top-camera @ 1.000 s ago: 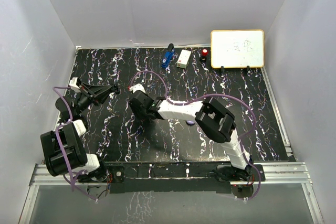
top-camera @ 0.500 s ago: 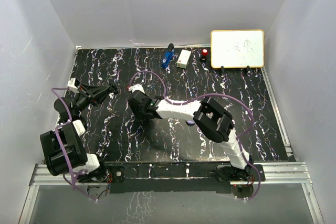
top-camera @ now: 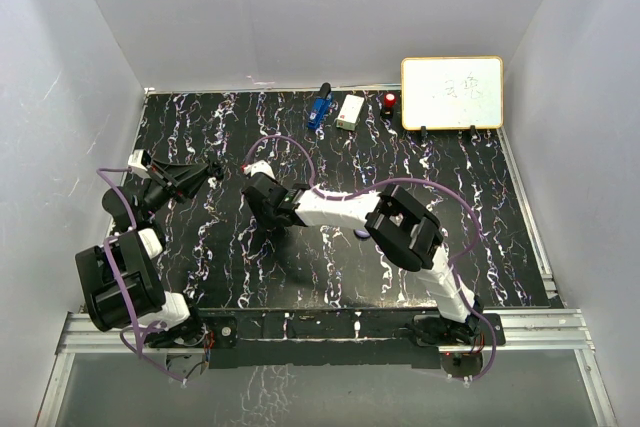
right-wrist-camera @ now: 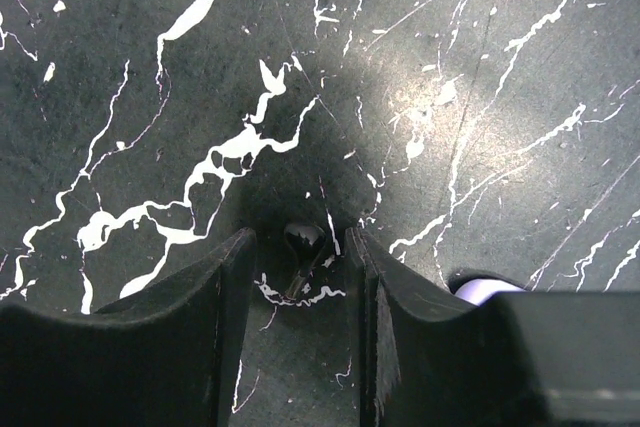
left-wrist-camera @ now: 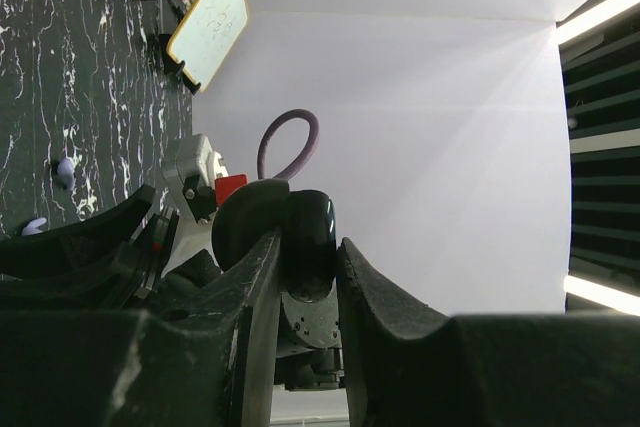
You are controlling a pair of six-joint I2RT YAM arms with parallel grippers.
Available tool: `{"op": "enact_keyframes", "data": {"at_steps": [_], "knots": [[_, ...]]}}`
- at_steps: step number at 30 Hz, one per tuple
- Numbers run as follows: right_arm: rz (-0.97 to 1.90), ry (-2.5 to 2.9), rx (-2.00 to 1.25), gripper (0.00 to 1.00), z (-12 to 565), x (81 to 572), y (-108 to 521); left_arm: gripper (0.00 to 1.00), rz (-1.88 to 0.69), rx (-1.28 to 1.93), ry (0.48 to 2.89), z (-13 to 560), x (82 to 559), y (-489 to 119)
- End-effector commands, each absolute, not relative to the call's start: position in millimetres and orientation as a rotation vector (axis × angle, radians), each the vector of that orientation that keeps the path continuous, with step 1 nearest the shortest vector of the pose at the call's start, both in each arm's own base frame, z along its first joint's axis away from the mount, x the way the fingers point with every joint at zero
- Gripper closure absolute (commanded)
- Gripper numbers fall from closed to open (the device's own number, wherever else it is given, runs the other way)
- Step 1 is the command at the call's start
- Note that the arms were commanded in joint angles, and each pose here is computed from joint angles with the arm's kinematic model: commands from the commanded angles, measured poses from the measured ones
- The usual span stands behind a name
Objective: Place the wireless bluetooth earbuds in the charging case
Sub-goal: Pick up the earbud from the center of the board.
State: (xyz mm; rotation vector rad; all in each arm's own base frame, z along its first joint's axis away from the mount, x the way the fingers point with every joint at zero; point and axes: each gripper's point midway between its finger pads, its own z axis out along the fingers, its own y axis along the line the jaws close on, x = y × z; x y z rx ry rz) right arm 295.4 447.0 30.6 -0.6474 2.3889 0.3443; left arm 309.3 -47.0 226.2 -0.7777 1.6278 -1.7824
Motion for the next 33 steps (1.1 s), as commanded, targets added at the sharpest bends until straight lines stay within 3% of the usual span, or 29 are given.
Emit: {"op": "enact_keyframes", "data": {"at_steps": [1, 16, 25, 33], "knots": [[0.376, 2.372, -0.621, 0.62, 36, 301, 459, 1.0, -1.769, -0.689, 1.613, 235, 303, -48], [0.364, 2.394, -0.612, 0.71, 32, 300, 454, 1.0, -1.767, -0.691, 1.607, 236, 303, -45], [0.347, 2.41, -0.621, 0.83, 28, 300, 452, 1.0, -1.766, -0.695, 1.607, 235, 302, -44], [0.369, 2.357, -0.598, 0.89, 55, 312, 446, 1.0, -1.763, -0.681, 1.618, 235, 301, -45]]}}
